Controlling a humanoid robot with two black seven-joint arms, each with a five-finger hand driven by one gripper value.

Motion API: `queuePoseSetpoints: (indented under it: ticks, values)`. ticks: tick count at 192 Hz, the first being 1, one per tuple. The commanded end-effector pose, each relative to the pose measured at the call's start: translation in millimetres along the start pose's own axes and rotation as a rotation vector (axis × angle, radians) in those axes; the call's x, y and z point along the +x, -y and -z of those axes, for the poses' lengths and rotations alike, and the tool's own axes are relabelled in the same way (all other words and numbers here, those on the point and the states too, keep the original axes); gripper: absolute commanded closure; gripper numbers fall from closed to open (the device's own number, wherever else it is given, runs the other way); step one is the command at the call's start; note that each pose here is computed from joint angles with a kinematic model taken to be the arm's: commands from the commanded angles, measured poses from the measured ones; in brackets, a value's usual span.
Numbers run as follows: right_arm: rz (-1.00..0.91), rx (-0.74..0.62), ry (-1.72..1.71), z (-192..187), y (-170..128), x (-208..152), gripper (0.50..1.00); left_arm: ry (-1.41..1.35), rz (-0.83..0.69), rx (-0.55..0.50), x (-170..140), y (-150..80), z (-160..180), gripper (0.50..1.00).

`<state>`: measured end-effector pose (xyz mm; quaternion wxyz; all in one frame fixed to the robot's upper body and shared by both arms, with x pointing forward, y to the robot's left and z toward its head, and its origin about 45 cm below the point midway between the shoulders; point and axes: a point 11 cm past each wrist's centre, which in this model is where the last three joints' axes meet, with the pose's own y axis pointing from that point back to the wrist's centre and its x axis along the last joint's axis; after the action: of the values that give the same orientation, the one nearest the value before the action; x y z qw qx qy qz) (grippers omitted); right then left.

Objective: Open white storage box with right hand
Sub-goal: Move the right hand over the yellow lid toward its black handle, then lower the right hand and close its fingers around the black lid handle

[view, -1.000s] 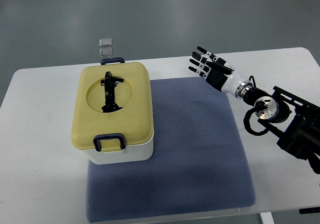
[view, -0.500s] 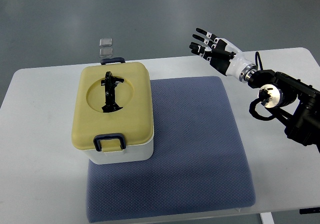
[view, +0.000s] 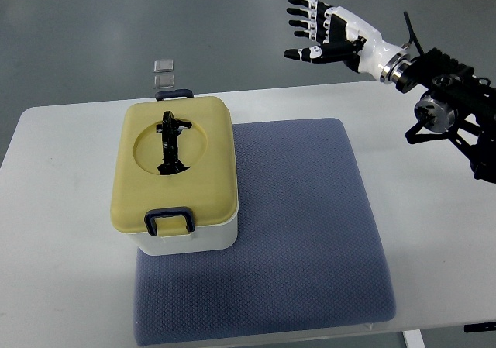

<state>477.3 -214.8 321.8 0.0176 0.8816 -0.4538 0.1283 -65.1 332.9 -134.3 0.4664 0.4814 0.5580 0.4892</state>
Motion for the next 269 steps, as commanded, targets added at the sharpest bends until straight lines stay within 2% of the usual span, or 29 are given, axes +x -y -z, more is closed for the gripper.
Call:
queuePoseSetpoints:
  ticks: [1,59,117,179,201,269]
  values:
    - [0.058,0.075,-0.204,30,0,9,0.564,0.000,-0.001,-0.001,0,0,0,0.500]
    - [0.371,0.152,-0.610,78,7,-31,0.564,0.000,0.000,0.001,0,0,0,0.500]
    - [0.678,0.306,-0.932,115,29,-114,0.566,0.000,0.000,-0.001,0,0,0,0.500]
    - [0.985,0.319,-1.307,131,53,-194,0.568,-0.001,0.000,-0.001,0,0,0,0.500]
    - [1.033,0.267,-1.436,130,63,-197,0.568,0.000,0.000,0.001,0,0,0,0.500]
    - [1.095,0.276,-1.549,135,82,-235,0.568,0.000,0.000,0.001,0,0,0,0.500]
